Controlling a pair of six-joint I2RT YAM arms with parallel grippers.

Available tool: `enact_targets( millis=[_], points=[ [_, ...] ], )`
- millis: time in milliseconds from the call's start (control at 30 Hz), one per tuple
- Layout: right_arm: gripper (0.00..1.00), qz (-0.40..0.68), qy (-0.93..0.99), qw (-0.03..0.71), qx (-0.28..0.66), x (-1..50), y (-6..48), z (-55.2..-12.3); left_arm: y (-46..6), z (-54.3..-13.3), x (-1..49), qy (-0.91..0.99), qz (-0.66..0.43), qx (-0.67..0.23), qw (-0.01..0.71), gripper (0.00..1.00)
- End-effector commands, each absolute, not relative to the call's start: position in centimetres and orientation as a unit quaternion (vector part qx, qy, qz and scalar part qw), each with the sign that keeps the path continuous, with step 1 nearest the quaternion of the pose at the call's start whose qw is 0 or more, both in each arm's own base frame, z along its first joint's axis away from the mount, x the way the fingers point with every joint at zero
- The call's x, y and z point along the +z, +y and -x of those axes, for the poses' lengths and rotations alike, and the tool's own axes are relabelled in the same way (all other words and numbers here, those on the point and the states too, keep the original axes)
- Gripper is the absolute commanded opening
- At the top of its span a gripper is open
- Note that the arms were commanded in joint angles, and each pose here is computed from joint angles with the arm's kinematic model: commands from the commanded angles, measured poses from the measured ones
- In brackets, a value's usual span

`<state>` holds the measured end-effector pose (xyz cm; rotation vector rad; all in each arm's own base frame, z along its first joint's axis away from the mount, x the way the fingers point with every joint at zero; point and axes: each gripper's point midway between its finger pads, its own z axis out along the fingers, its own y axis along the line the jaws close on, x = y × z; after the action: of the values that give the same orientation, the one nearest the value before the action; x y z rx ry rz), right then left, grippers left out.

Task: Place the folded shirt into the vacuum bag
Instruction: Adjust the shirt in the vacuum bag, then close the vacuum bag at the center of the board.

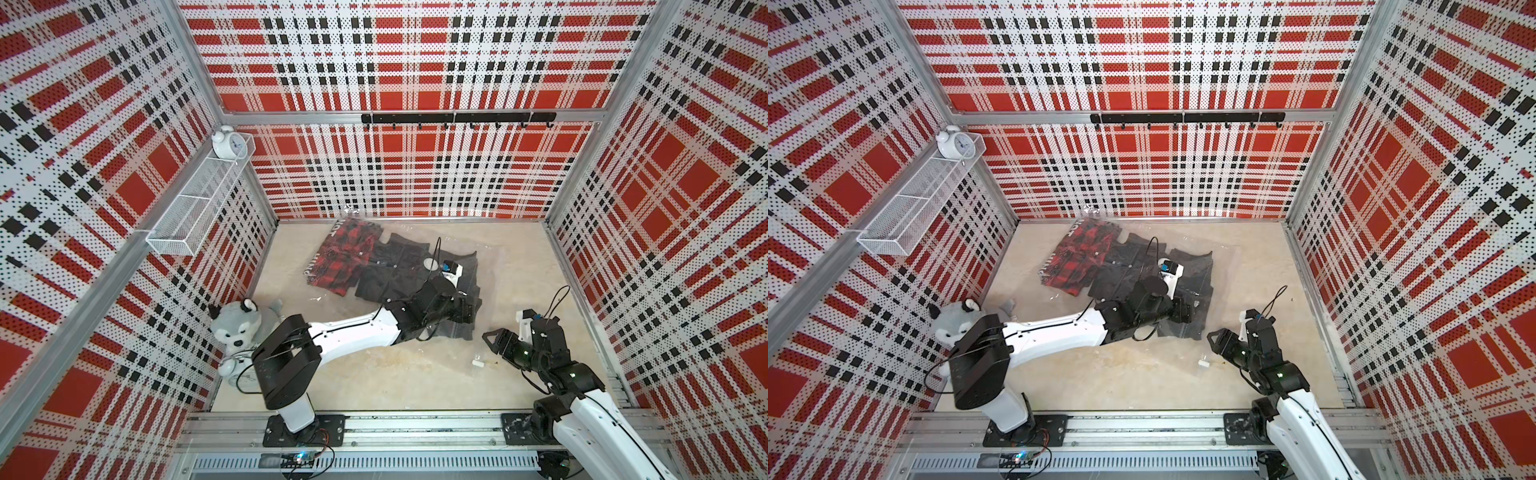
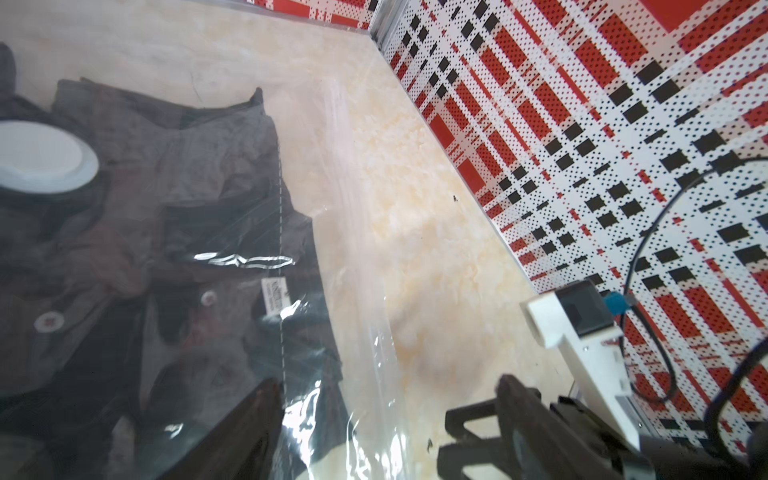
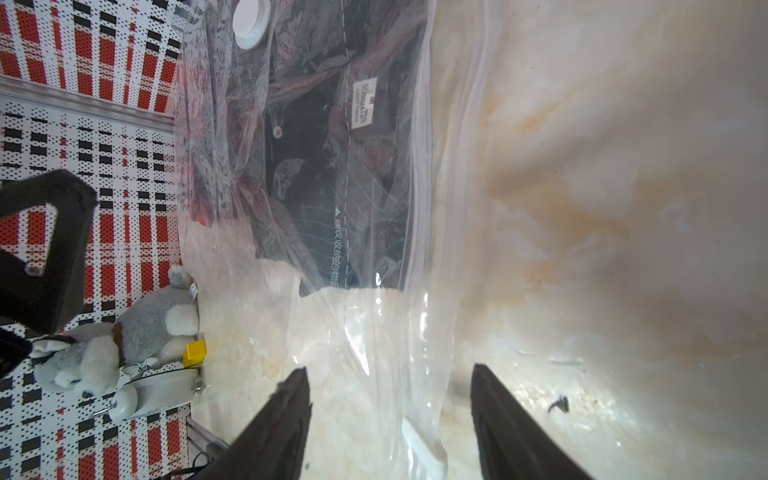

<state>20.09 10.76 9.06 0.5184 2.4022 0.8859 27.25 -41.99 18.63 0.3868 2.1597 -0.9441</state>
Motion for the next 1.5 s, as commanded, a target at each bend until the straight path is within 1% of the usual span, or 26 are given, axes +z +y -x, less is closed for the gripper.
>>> enact_targets(
  millis=[0, 67, 133, 233, 367, 533, 633, 700, 767, 867, 967, 1033, 1200, 1300, 1467],
  points=[
    [0.63, -0.183, 0.89, 0.233, 0.346, 8.4, 11.5, -19.1, -40.2, -25.4, 17.0, 0.852, -0.135, -0.378, 0.335, 0.89],
    [0.59, -0.18, 0.887, 0.222, 0.362, 8.2, 12.1, -18.9, -38.9, -24.4, 16.9, 0.856, -0.125, -0.37, 0.338, 0.91],
    [0.58, -0.179, 0.889, 0.215, 0.364, 8.3, 12.3, -18.6, -37.2, -23.2, 17.1, 0.86, -0.108, -0.347, 0.359, 0.99],
    [0.58, -0.179, 0.899, 0.214, 0.339, 8.1, 11.7, -18.4, -35.8, -21.3, 16.2, 0.861, -0.088, -0.359, 0.349, 0.98],
    [0.59, -0.174, 0.907, 0.213, 0.319, 7.2, 11.4, -19.1, -34.7, -19.5, 13.0, 0.87, -0.072, -0.373, 0.316, 0.98],
    [0.59, -0.158, 0.92, 0.186, 0.306, 5.9, 12.1, -20.3, -34.2, -17.0, 11.4, 0.873, -0.067, -0.385, 0.291, 0.98],
    [0.6, -0.156, 0.921, 0.185, 0.305, 5.2, 12.1, -20.6, -34.1, -15.9, 10.8, 0.877, -0.072, -0.372, 0.296, 0.98],
    [0.6, -0.157, 0.918, 0.187, 0.311, 4.7, 12.3, -20.8, -34.3, -15.4, 9.7, 0.883, -0.073, -0.365, 0.285, 0.98],
    [0.59, -0.162, 0.917, 0.185, 0.315, 4.2, 12.4, -20.9, -35.1, -14.8, 8.9, 0.883, -0.076, -0.377, 0.268, 0.98],
    [0.52, -0.166, 0.912, 0.19, 0.323, 3.7, 12.6, -21.2, -36.1, -13.8, 8.5, 0.874, -0.077, -0.409, 0.249, 0.98],
    [0.46, -0.172, 0.905, 0.194, 0.338, 3.3, 13.0, -21.6, -35.5, -13.6, 6.9, 0.879, -0.075, -0.393, 0.26, 0.98],
    [0.43, -0.176, 0.9, 0.184, 0.355, 2.8, 13.6, -21.7, -34.8, -13.6, 5.9, 0.882, -0.067, -0.387, 0.259, 0.98],
    [0.39, -0.183, 0.888, 0.176, 0.384, 2.7, 14.4, -21.7, -35.5, -13.0, 6.2, 0.864, -0.054, -0.436, 0.246, 1.0],
    [0.38, -0.189, 0.878, 0.179, 0.402, 3.1, 14.7, -21.7, -35.7, -12.7, 5.8, 0.859, -0.046, -0.45, 0.239, 0.96],
    [0.35, -0.193, 0.856, 0.168, 0.449, 3.9, 15.9, -21.4, -34.4, -13.4, 5.6, 0.85, -0.015, -0.46, 0.257, 0.91]
  ],
)
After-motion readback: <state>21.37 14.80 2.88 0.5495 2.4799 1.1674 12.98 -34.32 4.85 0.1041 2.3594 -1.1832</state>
